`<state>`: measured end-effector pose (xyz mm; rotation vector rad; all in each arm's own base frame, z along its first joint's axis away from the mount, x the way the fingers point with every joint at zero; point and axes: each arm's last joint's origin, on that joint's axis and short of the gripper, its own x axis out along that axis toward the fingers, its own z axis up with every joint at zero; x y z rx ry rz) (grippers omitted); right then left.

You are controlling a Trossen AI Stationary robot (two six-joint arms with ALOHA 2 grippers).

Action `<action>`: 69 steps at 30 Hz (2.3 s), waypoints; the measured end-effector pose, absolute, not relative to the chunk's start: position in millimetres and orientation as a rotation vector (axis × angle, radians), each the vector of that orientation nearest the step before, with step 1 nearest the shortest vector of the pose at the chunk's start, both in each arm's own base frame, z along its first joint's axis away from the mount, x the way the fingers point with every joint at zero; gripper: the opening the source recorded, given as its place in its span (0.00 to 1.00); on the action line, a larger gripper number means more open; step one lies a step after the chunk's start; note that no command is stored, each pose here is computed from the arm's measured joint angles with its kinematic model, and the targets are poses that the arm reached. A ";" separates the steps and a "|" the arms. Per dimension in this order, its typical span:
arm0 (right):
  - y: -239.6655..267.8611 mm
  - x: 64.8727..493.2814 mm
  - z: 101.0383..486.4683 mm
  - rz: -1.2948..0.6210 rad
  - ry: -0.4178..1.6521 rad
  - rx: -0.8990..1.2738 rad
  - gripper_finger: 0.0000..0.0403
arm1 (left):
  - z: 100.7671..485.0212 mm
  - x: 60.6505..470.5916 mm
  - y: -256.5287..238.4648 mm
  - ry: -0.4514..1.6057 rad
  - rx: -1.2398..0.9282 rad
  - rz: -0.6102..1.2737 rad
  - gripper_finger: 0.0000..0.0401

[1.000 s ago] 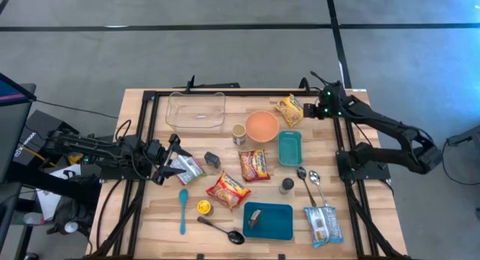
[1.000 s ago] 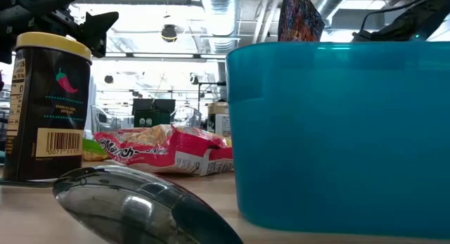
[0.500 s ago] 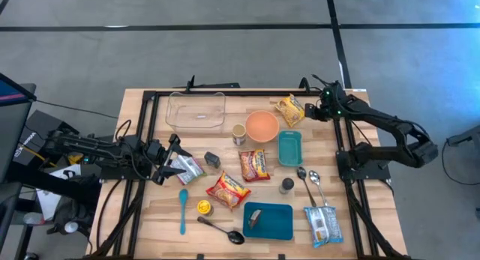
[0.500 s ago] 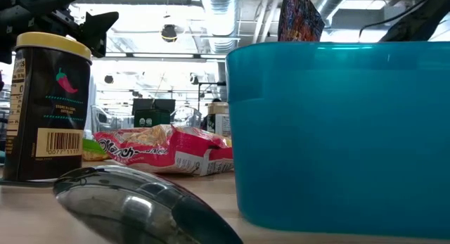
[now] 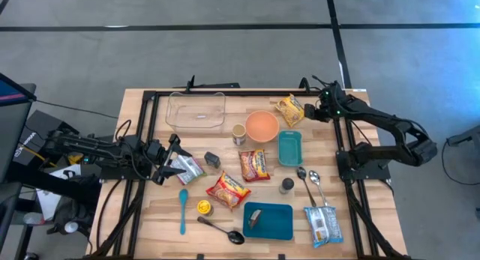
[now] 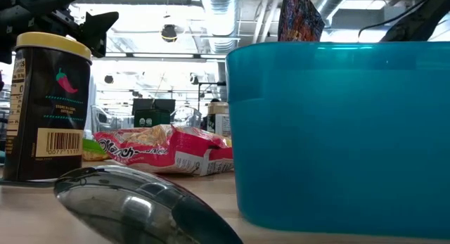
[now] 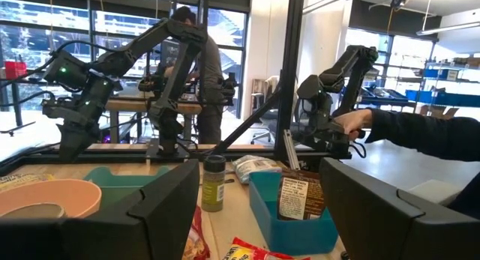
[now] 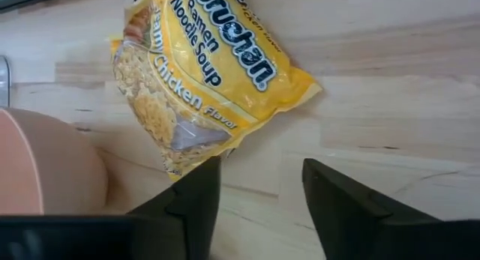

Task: Pick & Place Food Item
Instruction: Put the yellow noodle pack into the transparent bin

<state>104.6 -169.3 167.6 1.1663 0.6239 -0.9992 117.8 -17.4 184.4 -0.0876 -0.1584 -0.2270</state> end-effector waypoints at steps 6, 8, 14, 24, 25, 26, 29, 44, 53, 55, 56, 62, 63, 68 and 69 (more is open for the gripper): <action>-169.1 105.5 167.4 -0.996 0.623 1.173 0.53 | 184.4 117.8 -17.4 -0.158 -0.088 -0.227 0.67; -169.7 106.0 167.6 -0.992 0.612 1.167 0.53 | 184.4 117.8 -17.4 -0.158 -0.088 -0.227 0.67; -166.8 107.4 152.2 -0.884 0.482 1.199 0.51 | 184.3 117.8 -17.4 -0.158 -0.088 -0.227 0.67; -164.5 96.8 140.4 -0.908 0.467 1.229 0.48 | 184.3 117.8 -17.4 -0.158 -0.088 -0.227 0.67; -164.8 97.0 140.7 -0.907 0.463 1.226 0.48 | 184.4 117.8 -17.4 -0.158 -0.088 -0.227 0.67; -165.1 97.2 141.0 -0.906 0.459 1.222 0.48 | 184.4 117.8 -17.4 -0.158 -0.088 -0.227 0.67; -165.1 97.2 140.9 -0.908 0.458 1.227 0.48 | 184.3 117.8 -17.4 -0.158 -0.088 -0.227 0.67; -167.9 100.9 144.5 -0.909 0.387 1.251 0.46 | 184.3 117.8 -17.4 -0.158 -0.088 -0.227 0.67; -168.1 103.5 145.8 -0.898 0.375 1.236 0.45 | 184.3 117.8 -17.4 -0.158 -0.088 -0.227 0.67; -168.6 102.8 145.9 -0.905 0.367 1.248 0.45 | 184.3 117.8 -17.4 -0.158 -0.088 -0.227 0.68; -169.0 102.3 146.0 -0.908 0.362 1.251 0.45 | 184.4 117.8 -17.4 -0.159 -0.088 -0.227 0.67; -170.2 100.8 146.2 -0.920 0.347 1.267 0.45 | 184.3 117.8 -17.4 -0.158 -0.088 -0.227 0.67; -170.2 100.8 146.2 -0.920 0.348 1.265 0.45 | 184.2 117.8 -17.4 -0.158 -0.088 -0.227 0.67; -170.5 98.1 145.0 -0.937 0.359 1.261 0.45 | 184.3 117.8 -17.4 -0.158 -0.088 -0.227 0.67; -170.8 97.5 145.0 -0.939 0.359 1.258 0.45 | 184.4 117.8 -17.4 -0.159 -0.088 -0.227 0.67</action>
